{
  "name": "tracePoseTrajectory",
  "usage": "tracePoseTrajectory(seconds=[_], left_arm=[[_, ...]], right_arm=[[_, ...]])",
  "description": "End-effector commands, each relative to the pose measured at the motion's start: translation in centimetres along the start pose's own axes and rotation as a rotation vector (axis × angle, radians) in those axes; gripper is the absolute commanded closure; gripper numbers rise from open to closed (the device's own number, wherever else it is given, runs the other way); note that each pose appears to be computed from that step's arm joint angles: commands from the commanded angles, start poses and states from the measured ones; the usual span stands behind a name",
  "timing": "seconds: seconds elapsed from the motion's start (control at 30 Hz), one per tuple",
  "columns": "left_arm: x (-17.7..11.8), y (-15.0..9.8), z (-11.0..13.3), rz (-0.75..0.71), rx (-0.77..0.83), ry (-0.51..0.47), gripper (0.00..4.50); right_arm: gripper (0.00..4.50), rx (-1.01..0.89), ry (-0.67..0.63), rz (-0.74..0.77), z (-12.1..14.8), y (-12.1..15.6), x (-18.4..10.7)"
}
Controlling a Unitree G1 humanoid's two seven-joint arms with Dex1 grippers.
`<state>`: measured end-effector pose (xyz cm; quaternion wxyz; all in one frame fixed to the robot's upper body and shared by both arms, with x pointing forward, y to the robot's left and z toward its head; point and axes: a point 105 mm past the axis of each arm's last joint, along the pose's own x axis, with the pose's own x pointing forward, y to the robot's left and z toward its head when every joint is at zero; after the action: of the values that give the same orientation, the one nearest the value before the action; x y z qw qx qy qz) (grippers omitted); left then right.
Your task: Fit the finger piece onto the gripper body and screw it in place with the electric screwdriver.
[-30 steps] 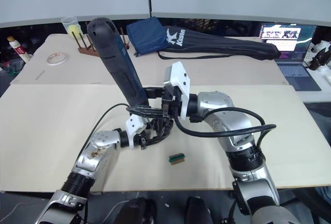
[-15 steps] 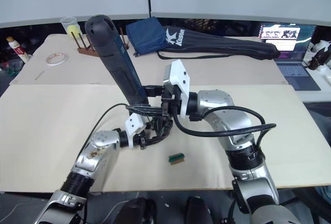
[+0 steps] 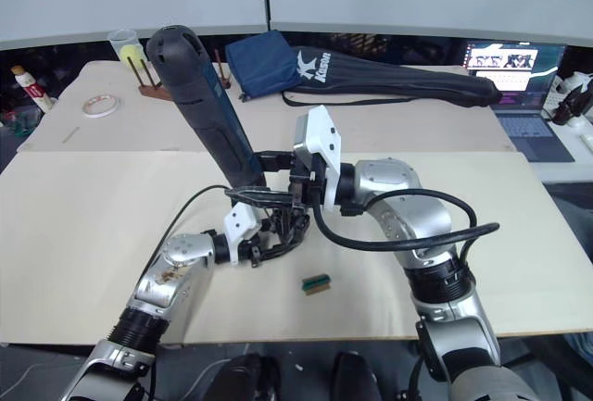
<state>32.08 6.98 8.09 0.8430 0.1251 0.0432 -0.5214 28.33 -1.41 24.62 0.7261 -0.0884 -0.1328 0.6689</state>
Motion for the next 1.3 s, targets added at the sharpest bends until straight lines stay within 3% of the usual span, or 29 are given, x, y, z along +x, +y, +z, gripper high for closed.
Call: tracePoseTrajectory(seconds=[0.03, 0.8, 1.3], left_arm=[[0.0, -0.1, 1.5, -0.013, 0.031, -0.052, 2.21], [0.0, -0.1, 1.7, -0.011, 0.031, -0.058, 2.21], [0.0, -0.1, 1.8, -0.009, 0.034, -0.059, 2.21]], right_arm=[[2.60, -0.076, -0.053, 0.007, 1.9, 0.1, 0.1], [2.60, -0.059, -0.044, 0.014, 1.3, 0.3, 0.3], [2.60, -0.022, -0.015, -0.022, -0.9, 0.5, -0.5]])
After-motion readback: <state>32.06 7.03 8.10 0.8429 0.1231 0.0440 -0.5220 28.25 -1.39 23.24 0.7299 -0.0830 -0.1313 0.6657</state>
